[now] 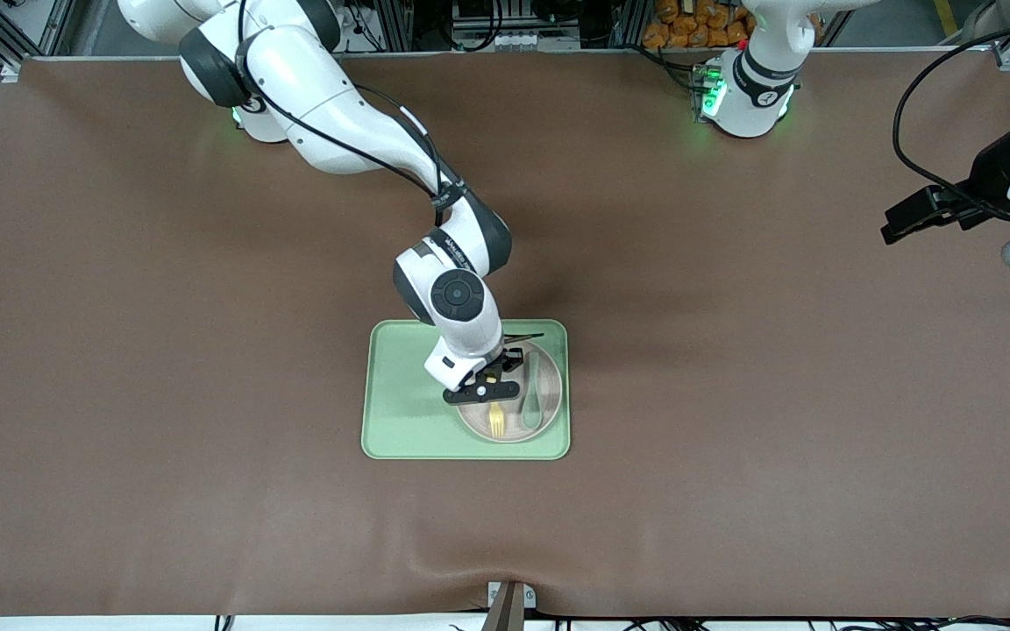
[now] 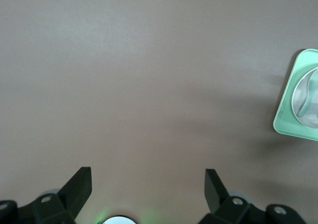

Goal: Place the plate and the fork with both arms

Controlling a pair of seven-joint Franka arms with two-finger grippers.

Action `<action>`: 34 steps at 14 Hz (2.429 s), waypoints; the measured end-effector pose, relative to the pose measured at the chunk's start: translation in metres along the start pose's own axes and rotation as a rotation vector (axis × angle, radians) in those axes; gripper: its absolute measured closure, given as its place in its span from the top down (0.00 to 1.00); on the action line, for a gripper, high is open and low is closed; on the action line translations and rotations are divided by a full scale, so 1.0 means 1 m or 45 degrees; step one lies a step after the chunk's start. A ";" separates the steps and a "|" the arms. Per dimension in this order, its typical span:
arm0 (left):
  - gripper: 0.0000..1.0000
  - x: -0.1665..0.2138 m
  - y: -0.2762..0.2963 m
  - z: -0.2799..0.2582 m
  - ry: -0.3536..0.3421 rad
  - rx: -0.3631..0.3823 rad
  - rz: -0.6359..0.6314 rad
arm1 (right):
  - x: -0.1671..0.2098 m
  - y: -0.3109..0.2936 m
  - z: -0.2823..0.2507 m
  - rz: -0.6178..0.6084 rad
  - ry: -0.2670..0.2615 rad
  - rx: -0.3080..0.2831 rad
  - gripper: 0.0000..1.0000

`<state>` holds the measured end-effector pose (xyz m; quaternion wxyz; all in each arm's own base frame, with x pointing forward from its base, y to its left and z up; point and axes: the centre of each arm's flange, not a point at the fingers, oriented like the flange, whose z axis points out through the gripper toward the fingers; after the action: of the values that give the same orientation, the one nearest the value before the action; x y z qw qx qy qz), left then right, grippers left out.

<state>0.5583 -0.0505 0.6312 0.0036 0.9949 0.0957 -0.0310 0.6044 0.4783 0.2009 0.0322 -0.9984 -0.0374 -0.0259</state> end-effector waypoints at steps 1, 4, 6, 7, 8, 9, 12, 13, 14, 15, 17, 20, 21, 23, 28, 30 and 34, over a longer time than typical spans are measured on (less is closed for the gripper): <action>1.00 0.000 0.000 0.000 0.000 0.000 0.000 | 0.001 0.000 -0.005 0.004 -0.014 -0.009 0.22; 1.00 0.000 0.000 0.000 0.000 0.000 0.000 | 0.016 0.005 -0.038 0.035 -0.008 -0.014 0.22; 1.00 0.000 0.000 0.000 0.000 0.000 0.000 | 0.034 0.037 -0.057 0.089 -0.036 -0.035 0.22; 1.00 0.000 0.000 0.000 0.000 0.000 0.001 | 0.042 0.056 -0.062 0.110 -0.063 -0.052 0.22; 1.00 0.000 0.000 0.000 0.000 0.000 0.001 | 0.049 0.074 -0.065 0.135 -0.085 -0.063 0.22; 1.00 0.000 0.000 0.000 0.000 0.000 0.001 | 0.055 0.091 -0.065 0.158 -0.100 -0.068 0.22; 1.00 0.000 0.000 0.000 0.000 0.000 0.000 | 0.057 0.125 -0.046 0.200 -0.139 -0.085 0.22; 1.00 0.000 0.000 0.000 0.000 0.000 -0.001 | 0.053 0.128 -0.035 0.203 -0.147 -0.090 0.22; 1.00 0.000 0.000 0.000 0.000 0.000 -0.001 | 0.048 0.130 -0.025 0.203 -0.157 -0.094 0.22; 1.00 0.000 -0.001 0.000 0.000 0.000 -0.001 | 0.043 0.131 -0.015 0.203 -0.161 -0.094 0.22; 1.00 0.000 -0.001 0.000 0.000 0.000 -0.001 | 0.035 0.132 -0.002 0.200 -0.149 -0.087 0.22; 1.00 0.000 -0.001 0.000 -0.001 0.000 -0.001 | 0.023 0.134 0.006 0.196 -0.157 -0.091 0.22; 1.00 0.000 -0.001 0.000 -0.001 0.000 -0.001 | 0.023 0.134 0.002 0.196 -0.156 -0.090 0.27; 1.00 0.000 -0.001 0.000 -0.001 0.000 -0.001 | 0.025 0.134 -0.016 0.198 -0.166 -0.095 0.46; 1.00 0.000 -0.001 0.001 -0.003 0.001 -0.001 | 0.047 0.154 -0.124 0.243 -0.113 -0.071 0.95; 1.00 0.000 -0.001 0.001 -0.003 0.001 -0.001 | 0.063 0.197 -0.175 0.233 -0.071 -0.047 1.00; 1.00 0.000 -0.001 0.002 -0.006 0.001 -0.003 | 0.072 0.297 -0.247 0.228 -0.084 -0.046 1.00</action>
<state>0.5583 -0.0491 0.6291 0.0033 0.9947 0.0969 -0.0333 0.6862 0.1720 0.4324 0.0151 -0.9985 0.0517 0.0092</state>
